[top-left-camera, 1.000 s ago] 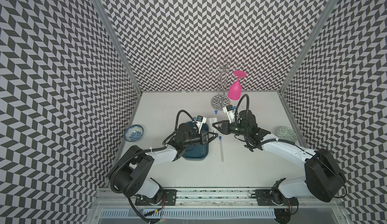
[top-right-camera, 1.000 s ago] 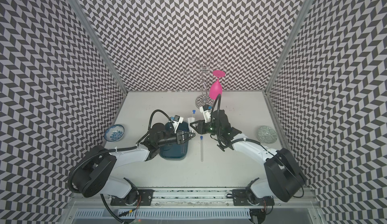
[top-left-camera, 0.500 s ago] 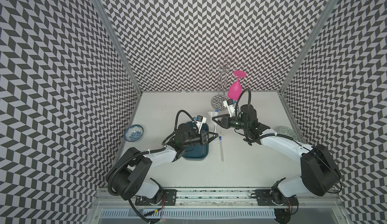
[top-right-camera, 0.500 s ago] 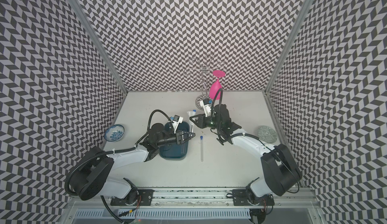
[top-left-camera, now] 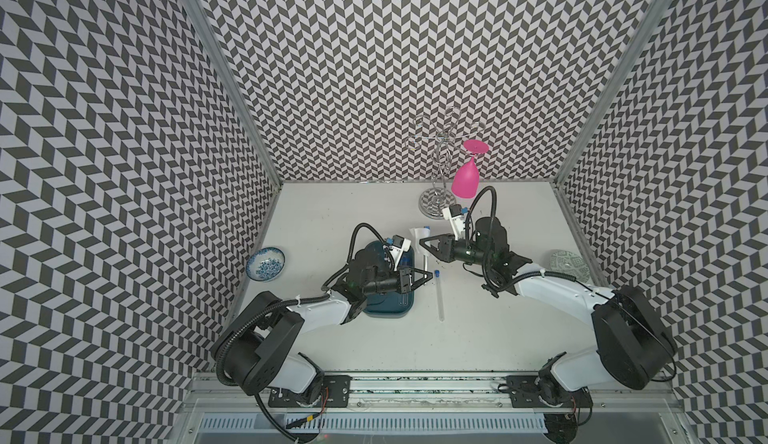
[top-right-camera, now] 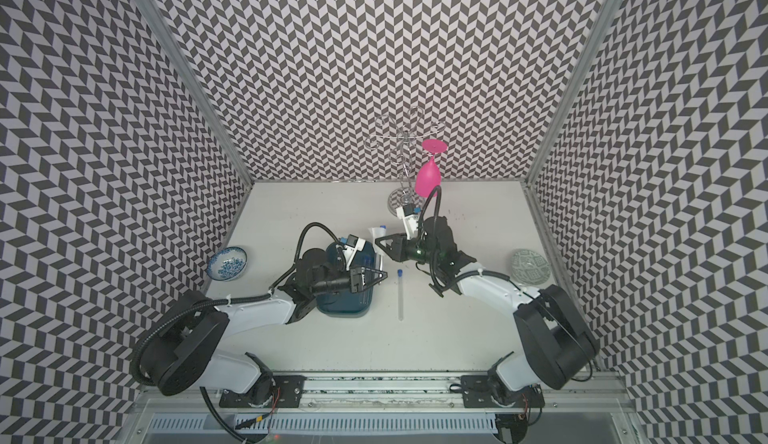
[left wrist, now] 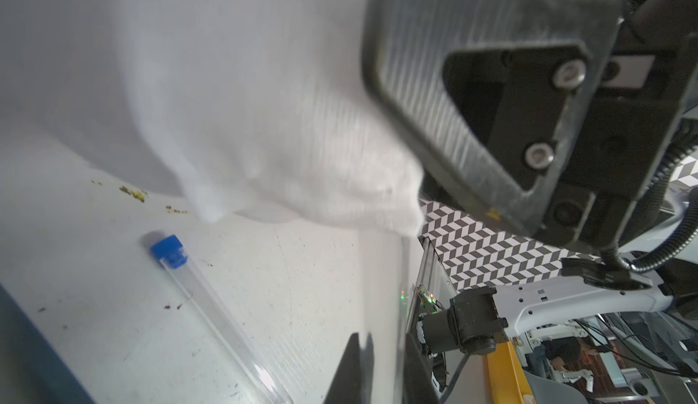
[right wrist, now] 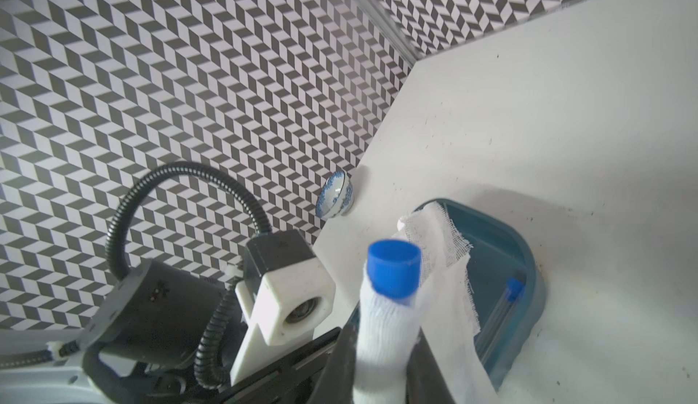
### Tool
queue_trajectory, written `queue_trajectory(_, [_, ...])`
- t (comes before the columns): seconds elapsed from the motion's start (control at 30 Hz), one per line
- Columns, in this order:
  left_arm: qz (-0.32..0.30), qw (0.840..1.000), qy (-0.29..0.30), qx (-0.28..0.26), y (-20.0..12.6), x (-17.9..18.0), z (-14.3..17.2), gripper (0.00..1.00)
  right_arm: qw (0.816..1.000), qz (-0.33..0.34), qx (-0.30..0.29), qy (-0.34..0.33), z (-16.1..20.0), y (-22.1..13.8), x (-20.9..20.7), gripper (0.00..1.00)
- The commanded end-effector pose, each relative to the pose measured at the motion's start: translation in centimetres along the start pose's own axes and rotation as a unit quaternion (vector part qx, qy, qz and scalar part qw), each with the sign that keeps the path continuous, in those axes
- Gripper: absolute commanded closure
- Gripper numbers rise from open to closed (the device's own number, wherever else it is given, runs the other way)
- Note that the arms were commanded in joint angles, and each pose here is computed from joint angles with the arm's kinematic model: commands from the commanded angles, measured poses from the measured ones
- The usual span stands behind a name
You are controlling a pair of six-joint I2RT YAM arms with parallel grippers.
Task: Wipe the exteriors of test tubes
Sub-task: Wipe the dirt from the test tube.
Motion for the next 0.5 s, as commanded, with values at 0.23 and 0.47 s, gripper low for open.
queue_trajectory(0.23, [0.045,0.997,0.043,-0.037,-0.2,-2.5,-2.8,0.84,0.999,0.009,0.04,0.017,4.9,-0.1,-1.0,0.8])
queue_trajectory(0.47, [0.042,0.998,0.043,-0.035,-0.4,-2.5,-2.6,0.84,0.999,-0.019,0.021,-0.028,-1.1,1.7,0.3,0.8])
Point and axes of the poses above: each gripper's point midway between its finger pads, its own y axis out along the fingers, its own x axis along the line the jaws close on, z = x × y, the point moved 2 cm from there along -y, back along the fingers, and after that the axes turned 5 degrees about y, right-handed, at the moved point
